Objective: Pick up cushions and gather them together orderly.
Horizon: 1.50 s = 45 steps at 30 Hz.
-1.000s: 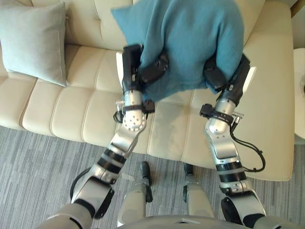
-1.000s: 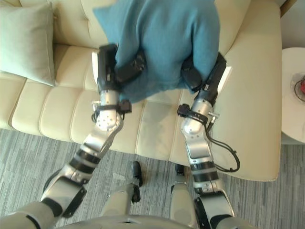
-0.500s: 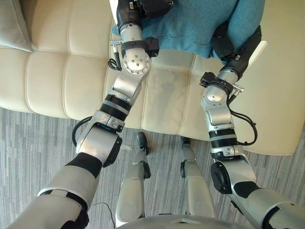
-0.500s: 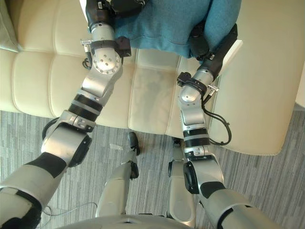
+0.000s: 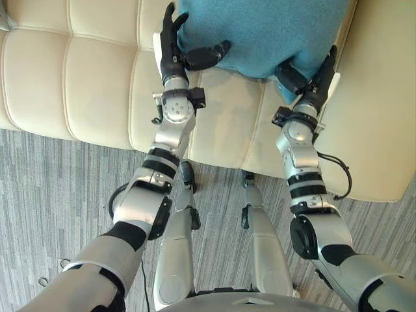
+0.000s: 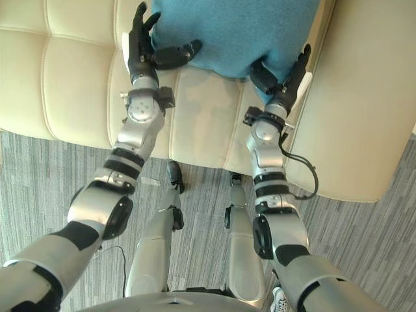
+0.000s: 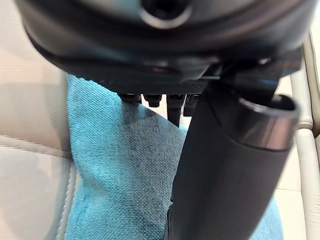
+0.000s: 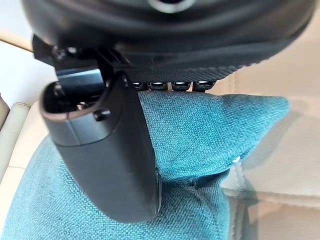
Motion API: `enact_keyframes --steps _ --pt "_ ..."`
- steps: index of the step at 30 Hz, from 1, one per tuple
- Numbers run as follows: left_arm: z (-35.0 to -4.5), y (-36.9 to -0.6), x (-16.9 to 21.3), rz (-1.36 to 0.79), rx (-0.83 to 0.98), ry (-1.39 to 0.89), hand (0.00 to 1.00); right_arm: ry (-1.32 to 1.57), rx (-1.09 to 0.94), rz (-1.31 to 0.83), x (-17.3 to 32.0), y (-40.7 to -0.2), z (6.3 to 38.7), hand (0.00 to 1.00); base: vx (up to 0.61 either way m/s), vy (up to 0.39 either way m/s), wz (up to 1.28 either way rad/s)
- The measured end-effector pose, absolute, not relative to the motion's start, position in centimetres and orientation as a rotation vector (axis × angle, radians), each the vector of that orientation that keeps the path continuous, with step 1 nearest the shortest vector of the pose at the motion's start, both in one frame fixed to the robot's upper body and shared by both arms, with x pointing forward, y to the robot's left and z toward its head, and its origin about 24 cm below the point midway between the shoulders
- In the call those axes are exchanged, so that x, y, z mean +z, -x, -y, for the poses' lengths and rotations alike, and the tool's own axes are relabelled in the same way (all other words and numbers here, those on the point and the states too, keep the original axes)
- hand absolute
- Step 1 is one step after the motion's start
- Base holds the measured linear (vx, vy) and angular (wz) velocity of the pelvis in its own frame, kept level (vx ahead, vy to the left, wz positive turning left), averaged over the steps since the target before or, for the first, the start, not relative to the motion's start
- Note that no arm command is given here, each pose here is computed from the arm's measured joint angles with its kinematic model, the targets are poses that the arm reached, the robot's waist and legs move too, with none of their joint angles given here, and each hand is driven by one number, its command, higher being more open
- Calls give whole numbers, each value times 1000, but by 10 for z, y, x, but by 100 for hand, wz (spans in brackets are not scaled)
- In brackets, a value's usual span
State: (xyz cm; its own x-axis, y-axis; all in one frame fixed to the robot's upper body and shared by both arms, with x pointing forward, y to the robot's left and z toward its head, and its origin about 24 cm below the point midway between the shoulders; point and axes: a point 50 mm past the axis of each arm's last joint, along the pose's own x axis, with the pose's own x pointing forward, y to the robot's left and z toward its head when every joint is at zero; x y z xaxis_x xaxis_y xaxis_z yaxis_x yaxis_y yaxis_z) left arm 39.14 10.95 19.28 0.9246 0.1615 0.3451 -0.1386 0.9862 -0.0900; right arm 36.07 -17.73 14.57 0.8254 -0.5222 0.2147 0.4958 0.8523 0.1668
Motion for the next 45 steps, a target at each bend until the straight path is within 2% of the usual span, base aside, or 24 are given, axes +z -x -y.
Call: enact_keyframes --steps 6,13,16,19,24,25,27,30,36,41,45 --pt "-130 -375 162 327 182 55 100 -66 -566 256 119 -329 195 100 95 22 -2" --pt "-153 -338 123 291 211 123 100 1 -568 256 95 -287 210 100 110 8 -6" --pt "-159 -307 76 169 223 168 100 35 -549 148 61 -258 216 100 124 -29 -9" --pt "-165 -264 15 -41 250 194 100 47 -525 -9 21 -220 219 100 184 -24 -4" --pt "-181 -195 -63 -375 347 198 100 47 -424 -303 -42 -172 207 100 121 11 -4" --pt "-187 -171 -89 -518 378 189 100 31 -387 -426 -66 -157 200 100 91 5 -10" --pt "-190 -154 -106 -618 394 168 100 21 -361 -498 -80 -150 195 100 66 6 -9" --pt "-194 -127 -129 -764 405 125 100 5 -337 -613 -101 -134 190 100 29 5 -10" --pt "-199 -95 -150 -934 410 84 100 -24 -324 -852 -138 -98 182 100 0 8 2" --pt "-202 -90 -152 -963 408 76 100 -73 -363 -926 -147 -87 185 100 -54 37 -20" --pt "-209 -106 -147 -923 391 41 100 -99 -354 -926 -148 -95 179 100 -87 21 -24"
